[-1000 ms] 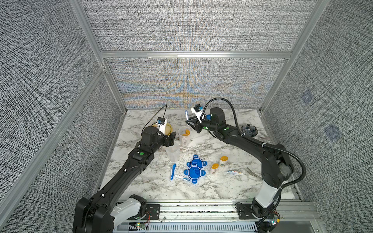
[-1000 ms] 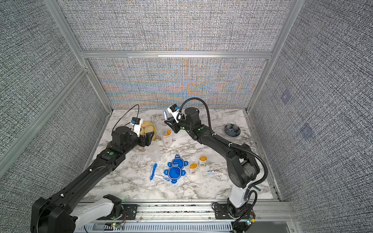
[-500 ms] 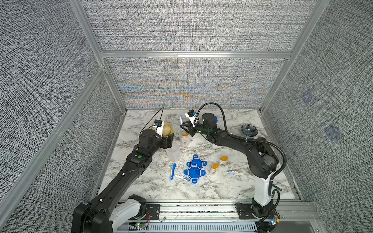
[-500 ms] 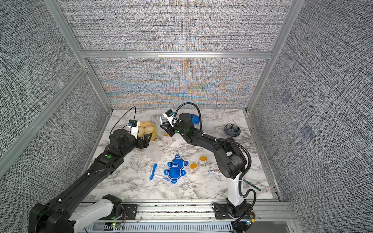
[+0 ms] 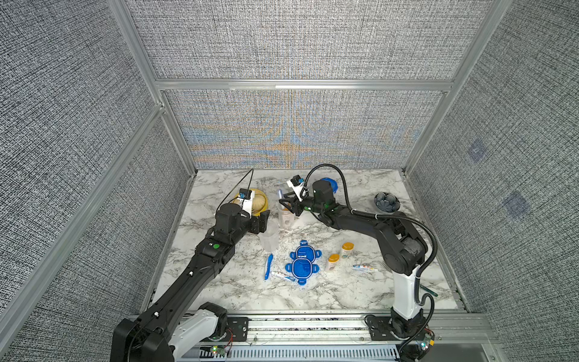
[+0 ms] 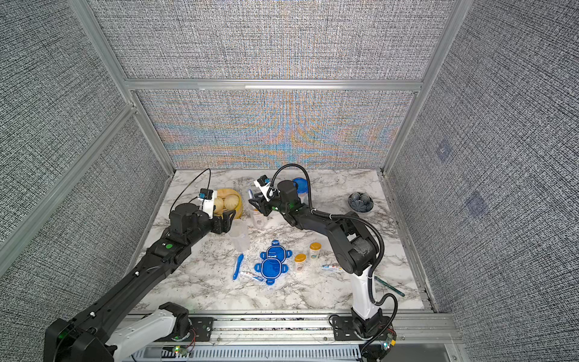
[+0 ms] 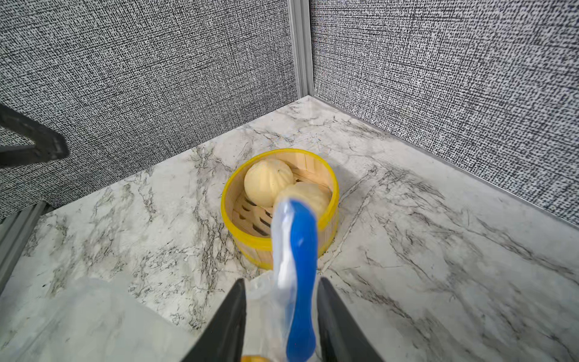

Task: Pack away toiletry kits
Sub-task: Place the toiletry item into the container.

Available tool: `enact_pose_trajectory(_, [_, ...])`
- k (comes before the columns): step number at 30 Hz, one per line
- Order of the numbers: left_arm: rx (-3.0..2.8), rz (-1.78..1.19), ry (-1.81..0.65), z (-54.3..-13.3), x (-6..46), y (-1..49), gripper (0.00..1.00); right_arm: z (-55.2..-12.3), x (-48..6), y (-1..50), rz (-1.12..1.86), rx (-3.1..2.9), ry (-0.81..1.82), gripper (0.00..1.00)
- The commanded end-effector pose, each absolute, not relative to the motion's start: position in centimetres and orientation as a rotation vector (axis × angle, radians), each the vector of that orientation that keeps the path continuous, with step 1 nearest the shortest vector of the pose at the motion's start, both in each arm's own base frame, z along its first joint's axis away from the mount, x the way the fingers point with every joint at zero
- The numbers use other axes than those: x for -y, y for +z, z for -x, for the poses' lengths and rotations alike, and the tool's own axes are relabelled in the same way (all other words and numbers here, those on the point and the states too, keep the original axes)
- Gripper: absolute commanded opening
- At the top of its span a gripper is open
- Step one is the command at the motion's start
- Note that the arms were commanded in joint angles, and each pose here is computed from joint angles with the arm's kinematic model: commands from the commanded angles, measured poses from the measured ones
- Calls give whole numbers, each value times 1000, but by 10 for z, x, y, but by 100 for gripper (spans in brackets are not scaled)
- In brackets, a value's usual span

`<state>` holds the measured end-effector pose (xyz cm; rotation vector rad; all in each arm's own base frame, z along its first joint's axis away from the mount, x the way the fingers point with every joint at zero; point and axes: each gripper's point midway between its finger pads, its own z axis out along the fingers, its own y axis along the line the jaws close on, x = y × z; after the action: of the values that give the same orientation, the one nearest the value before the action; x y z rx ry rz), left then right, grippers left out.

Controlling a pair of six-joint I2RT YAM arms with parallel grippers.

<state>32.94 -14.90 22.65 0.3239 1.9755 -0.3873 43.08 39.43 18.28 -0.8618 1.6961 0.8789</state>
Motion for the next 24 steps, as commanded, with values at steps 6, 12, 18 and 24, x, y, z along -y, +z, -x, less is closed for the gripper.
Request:
enact_pose_trajectory(6, [-1982, -308, -399, -333, 150, 227, 85, -421, -384, 227, 837, -1600, 875, 53])
enact_pose_trajectory(12, [-2022, -310, -383, -332, 148, 223, 85, -394, -336, 233, 823, -1900, 799, 55])
enact_pose_trajectory(18, [-2085, -279, -433, -322, 149, 218, 85, -326, -294, 219, 1037, -2172, 689, 54])
enact_pose_trajectory(24, [-2194, -188, -504, -302, 146, 207, 84, -249, -287, 198, 1283, -2166, 708, 52])
